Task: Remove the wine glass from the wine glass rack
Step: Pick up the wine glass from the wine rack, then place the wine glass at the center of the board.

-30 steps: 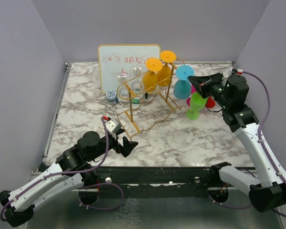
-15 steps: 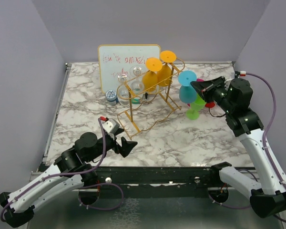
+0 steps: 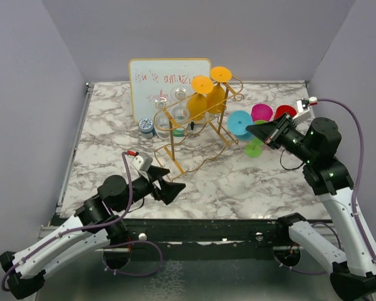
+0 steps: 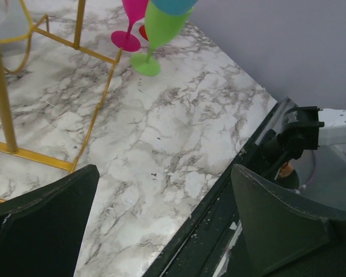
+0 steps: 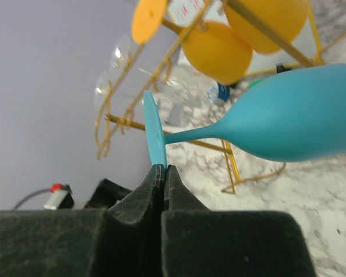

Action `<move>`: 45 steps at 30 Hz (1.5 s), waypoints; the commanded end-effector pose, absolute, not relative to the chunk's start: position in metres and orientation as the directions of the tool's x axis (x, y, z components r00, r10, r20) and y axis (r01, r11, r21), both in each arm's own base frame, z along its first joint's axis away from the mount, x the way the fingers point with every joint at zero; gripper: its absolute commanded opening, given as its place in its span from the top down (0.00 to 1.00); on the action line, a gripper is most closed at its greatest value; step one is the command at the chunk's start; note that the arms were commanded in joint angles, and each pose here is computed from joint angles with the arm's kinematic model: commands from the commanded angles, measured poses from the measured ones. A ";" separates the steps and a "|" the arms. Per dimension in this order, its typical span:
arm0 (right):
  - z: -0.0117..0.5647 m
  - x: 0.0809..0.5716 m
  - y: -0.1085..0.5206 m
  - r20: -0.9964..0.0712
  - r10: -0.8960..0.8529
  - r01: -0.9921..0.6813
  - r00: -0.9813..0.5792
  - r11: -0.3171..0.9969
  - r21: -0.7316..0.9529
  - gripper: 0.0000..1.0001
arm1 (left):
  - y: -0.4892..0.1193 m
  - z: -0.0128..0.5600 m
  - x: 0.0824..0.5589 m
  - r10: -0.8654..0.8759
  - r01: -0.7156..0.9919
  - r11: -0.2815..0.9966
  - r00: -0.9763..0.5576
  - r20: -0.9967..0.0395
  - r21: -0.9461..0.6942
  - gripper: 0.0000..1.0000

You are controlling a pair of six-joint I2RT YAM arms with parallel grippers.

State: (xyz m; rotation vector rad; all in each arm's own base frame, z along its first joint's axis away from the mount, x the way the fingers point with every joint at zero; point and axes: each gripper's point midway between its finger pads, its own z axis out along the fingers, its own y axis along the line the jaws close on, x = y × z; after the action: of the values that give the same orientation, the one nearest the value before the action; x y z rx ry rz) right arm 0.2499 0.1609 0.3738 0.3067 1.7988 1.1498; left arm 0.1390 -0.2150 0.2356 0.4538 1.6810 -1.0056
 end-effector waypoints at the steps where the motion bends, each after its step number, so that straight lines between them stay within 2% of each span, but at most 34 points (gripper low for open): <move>1: 0.337 0.224 0.173 -0.637 0.477 -0.359 -0.606 0.550 0.754 0.99 | -0.241 0.245 0.129 -0.217 0.747 0.454 -0.437 -0.873 -0.486 0.01; 7: 0.349 0.194 0.185 -0.745 0.319 -0.560 -0.585 0.506 0.656 0.99 | -0.257 0.250 0.126 -0.170 0.748 0.418 -0.493 -0.853 -0.516 0.04; 13: 0.338 0.170 0.201 -0.736 0.191 -0.647 -0.649 0.370 0.667 0.99 | -0.264 0.281 0.127 -0.260 0.752 0.350 -0.494 -0.830 -0.558 0.05; 20: 0.324 0.154 0.208 -0.698 0.109 -0.654 -0.708 0.272 0.706 0.99 | -0.260 0.317 0.123 -0.458 0.740 0.208 -0.504 -0.732 -0.639 0.06; 27: 0.316 0.142 0.213 -0.668 0.042 -0.651 -0.743 0.189 0.735 0.99 | -0.262 0.332 0.122 -0.474 0.733 0.175 -0.522 -0.709 -0.657 0.09; 32: 0.313 0.144 0.214 -0.627 0.043 -0.610 -0.778 0.191 0.769 0.99 | -0.278 0.334 0.126 -0.436 0.705 0.161 -0.577 -0.691 -0.691 0.14; 43: 0.310 0.141 0.213 -0.612 0.029 -0.597 -0.790 0.191 0.779 0.99 | -0.317 0.341 0.123 -0.290 0.742 0.109 -0.613 -0.735 -0.662 0.28; 45: 0.310 0.140 0.213 -0.614 0.028 -0.599 -0.789 0.186 0.779 0.99 | -0.321 0.341 0.123 -0.274 0.747 0.105 -0.613 -0.741 -0.657 0.34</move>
State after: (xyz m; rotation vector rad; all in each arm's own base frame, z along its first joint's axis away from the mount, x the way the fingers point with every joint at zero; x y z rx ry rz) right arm 0.1479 0.2135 0.3082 -0.4955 1.9707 1.6170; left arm 0.1346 -0.3144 0.3211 0.3729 1.6524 -1.5766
